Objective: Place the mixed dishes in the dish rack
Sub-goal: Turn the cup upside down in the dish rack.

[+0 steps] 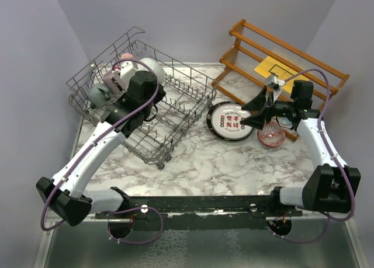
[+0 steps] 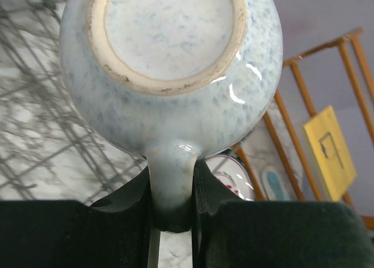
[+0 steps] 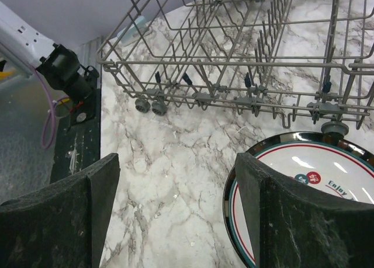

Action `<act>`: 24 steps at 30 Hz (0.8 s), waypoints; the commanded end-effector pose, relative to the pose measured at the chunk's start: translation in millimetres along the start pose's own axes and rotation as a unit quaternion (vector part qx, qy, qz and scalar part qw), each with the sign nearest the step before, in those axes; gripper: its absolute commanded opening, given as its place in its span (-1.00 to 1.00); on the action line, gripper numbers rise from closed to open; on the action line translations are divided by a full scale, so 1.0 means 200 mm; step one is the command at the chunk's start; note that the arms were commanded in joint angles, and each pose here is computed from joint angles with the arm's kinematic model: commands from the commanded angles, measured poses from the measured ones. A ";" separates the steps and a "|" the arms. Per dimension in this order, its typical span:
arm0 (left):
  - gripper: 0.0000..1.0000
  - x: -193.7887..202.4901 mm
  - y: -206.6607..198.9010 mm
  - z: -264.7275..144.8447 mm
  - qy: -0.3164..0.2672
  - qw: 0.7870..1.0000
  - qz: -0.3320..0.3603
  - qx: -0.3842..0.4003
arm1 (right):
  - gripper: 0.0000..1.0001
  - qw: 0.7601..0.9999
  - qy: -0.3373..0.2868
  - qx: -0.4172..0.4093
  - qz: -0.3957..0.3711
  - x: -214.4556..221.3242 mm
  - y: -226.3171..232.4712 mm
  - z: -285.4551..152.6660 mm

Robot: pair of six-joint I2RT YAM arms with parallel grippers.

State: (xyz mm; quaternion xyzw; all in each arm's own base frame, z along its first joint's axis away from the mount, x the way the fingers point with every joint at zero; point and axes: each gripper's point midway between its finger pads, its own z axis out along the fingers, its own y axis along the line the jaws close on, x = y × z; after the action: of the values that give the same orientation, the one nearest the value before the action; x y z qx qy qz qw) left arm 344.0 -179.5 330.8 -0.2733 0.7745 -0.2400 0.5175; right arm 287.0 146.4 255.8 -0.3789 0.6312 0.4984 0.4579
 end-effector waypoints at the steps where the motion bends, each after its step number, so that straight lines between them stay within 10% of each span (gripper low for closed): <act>1: -1.00 -0.26 0.17 -0.04 -0.061 0.992 0.059 -0.088 | 0.59 0.999 -0.008 -0.016 -0.044 -0.03 0.07 0.00; 24: -1.00 -0.38 1.01 0.08 -0.046 0.927 0.140 -0.345 | 0.59 0.999 0.002 -0.005 -0.052 0.01 0.04 0.00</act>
State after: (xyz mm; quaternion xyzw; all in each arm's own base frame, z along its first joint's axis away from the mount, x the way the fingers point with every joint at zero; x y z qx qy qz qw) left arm 346.9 -9.7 249.8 -0.3135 0.8361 0.0931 0.4405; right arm 279.5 146.7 255.8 -0.4065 0.6130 0.4786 0.4796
